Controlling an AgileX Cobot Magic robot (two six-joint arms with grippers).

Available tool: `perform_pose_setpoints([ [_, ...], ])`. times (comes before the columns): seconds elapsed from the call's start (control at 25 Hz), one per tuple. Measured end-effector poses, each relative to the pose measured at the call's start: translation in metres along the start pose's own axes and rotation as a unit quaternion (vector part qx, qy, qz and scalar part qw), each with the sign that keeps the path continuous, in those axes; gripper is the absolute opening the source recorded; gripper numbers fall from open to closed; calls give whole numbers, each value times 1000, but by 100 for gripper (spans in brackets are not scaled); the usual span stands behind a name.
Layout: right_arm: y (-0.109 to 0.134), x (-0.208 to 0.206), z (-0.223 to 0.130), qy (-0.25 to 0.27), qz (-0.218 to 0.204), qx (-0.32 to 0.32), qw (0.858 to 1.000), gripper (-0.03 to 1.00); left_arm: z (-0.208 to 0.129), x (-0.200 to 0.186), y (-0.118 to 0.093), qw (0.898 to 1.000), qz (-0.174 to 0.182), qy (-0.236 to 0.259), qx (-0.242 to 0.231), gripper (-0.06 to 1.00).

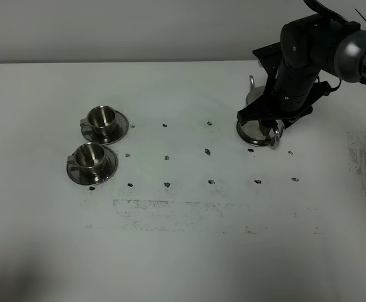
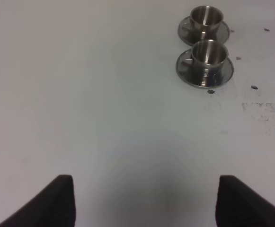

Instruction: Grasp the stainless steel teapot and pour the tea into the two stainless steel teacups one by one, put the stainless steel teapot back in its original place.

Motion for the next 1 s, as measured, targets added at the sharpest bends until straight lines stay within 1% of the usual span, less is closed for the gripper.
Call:
perform_pose_setpoints([
  [0.24,1,6,-1,6,1,-4,1000,46,0,0,0,1000,0,0,0,61],
  [0.36,1,6,-1,6,1,-10,1000,43,0,0,0,1000,0,0,0,61],
  [0.52,0,6,0,3,1,-17,1000,34,0,0,0,1000,0,0,0,61],
  [0.64,0,6,2,-4,1,-28,1000,22,0,0,0,1000,0,0,0,61],
  [0.68,1,6,2,-6,2,-32,999,20,0,0,0,1000,0,0,0,61],
  [1.0,1,6,4,-12,1,-54,998,20,0,0,0,1000,0,0,0,61],
])
Point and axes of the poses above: a point on each arm's last joint axis where the gripper is mounted, x pointing out along that axis toward the gripper, y along the wrist's bending axis when the last joint is at zero, z = x × y, the point moved 3 cm from there along x, pointing out along that axis toward the gripper, and after that the axes turned 11 degrees about -x, right-handed, at the moved point
